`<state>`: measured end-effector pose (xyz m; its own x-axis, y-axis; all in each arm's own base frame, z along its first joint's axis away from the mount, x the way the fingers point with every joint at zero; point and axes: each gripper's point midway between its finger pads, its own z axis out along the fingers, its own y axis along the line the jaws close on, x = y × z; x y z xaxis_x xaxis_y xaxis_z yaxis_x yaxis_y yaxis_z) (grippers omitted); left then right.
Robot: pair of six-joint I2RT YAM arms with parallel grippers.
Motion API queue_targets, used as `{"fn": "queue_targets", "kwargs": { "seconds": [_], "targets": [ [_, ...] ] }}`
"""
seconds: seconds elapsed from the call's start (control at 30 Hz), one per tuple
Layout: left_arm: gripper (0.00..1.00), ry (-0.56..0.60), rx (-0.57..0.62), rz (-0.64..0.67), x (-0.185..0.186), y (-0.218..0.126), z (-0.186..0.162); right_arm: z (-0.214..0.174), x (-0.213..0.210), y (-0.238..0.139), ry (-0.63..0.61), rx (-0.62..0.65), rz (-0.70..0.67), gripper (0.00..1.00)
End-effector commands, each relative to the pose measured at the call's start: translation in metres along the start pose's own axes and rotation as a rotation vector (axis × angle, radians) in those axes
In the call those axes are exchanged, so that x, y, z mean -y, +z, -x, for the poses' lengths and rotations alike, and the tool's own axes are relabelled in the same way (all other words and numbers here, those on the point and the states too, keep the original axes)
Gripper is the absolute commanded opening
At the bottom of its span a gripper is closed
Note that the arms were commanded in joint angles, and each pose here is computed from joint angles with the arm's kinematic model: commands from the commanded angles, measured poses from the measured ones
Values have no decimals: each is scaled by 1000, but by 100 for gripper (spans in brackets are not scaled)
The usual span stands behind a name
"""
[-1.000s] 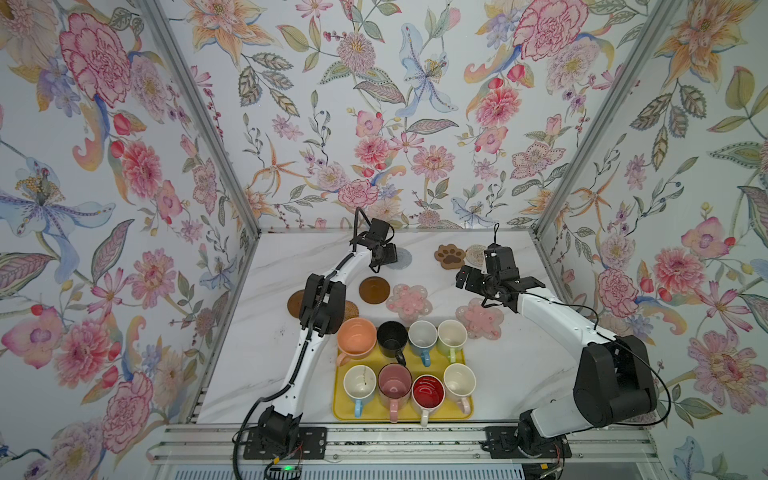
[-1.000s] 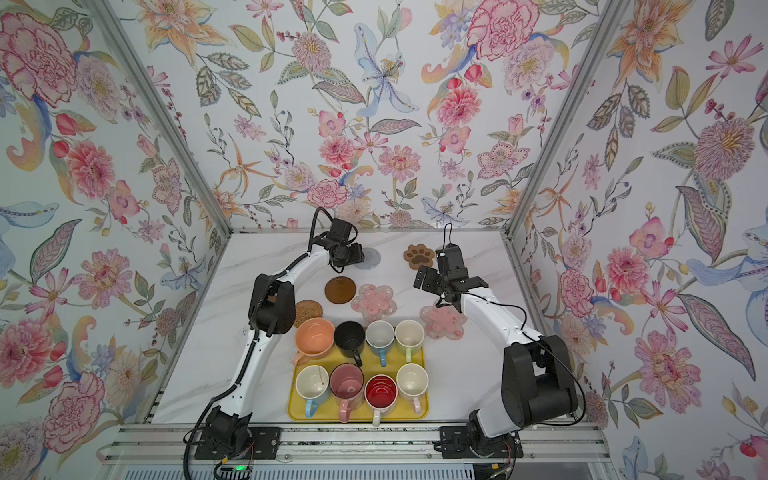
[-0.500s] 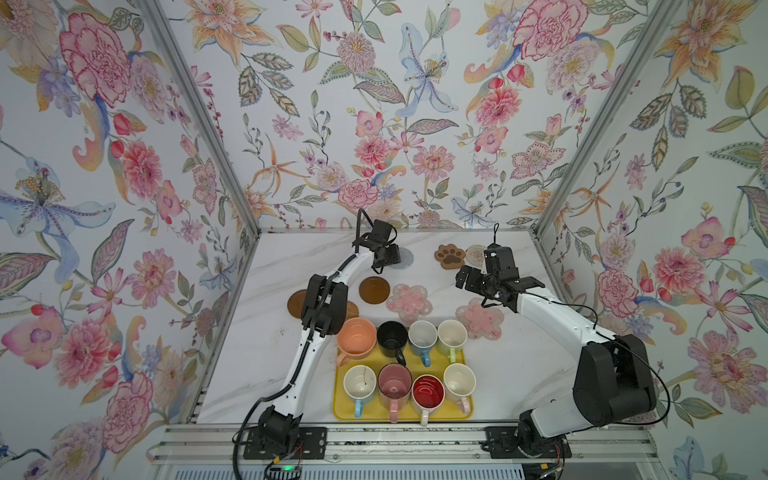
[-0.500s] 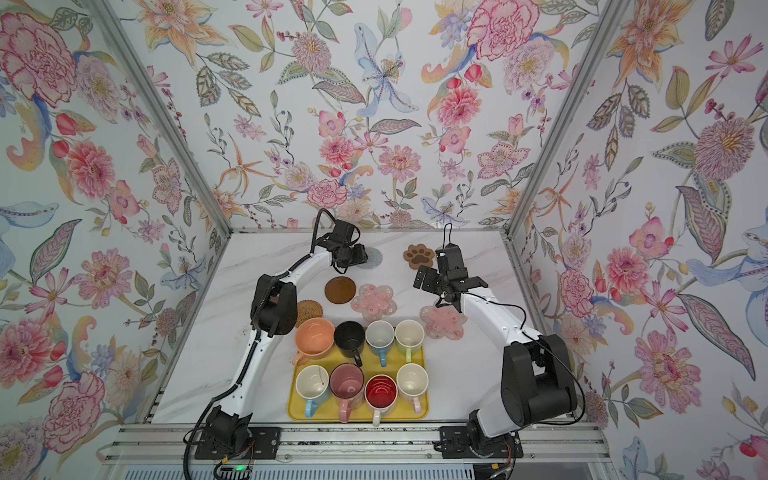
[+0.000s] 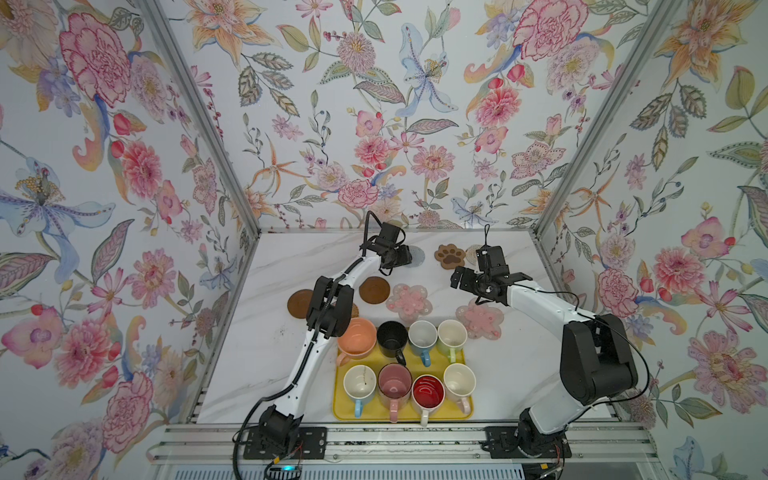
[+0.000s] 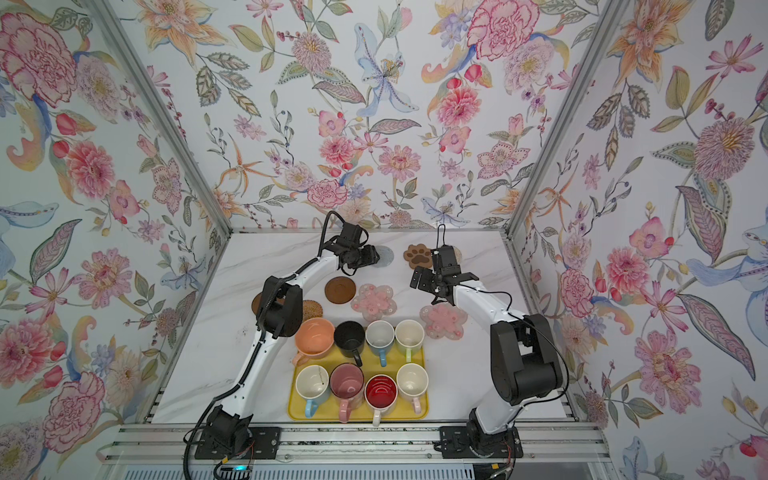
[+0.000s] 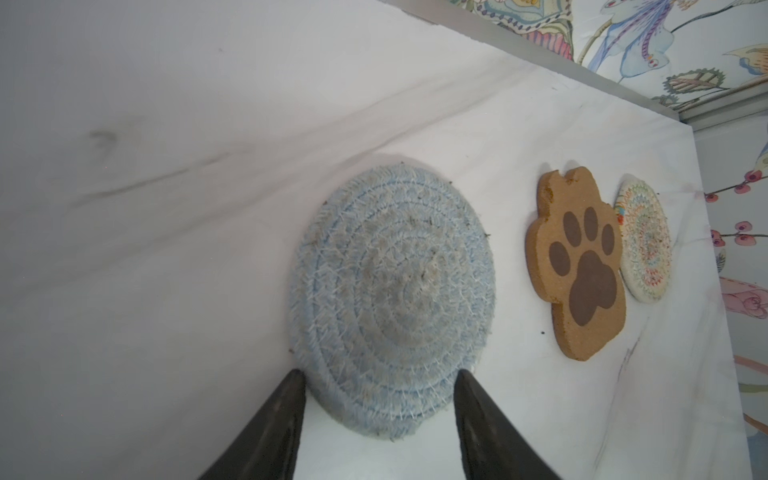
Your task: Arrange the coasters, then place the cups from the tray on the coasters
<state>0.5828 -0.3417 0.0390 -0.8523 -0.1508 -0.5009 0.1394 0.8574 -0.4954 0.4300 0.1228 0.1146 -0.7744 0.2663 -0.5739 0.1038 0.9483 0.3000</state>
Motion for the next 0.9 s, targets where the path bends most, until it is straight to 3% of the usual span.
{"fn": "queue_targets", "kwargs": {
  "seconds": [0.0, 0.2, 0.53, 0.87],
  "targets": [
    [60, -6, -21, -54, 15, 7, -8, 20, -14, 8, -11, 31, 38, 99],
    [60, 13, 25, -81, 27, -17, 2, 41, -31, 28, -26, 41, 74, 99],
    [63, 103, 224, -131, 62, -112, 56, 65, -66, 77, -87, 7, 178, 95],
    [67, 123, 404, -65, 46, -200, 78, 68, -113, 106, -123, -22, 385, 95]
  ]
}}
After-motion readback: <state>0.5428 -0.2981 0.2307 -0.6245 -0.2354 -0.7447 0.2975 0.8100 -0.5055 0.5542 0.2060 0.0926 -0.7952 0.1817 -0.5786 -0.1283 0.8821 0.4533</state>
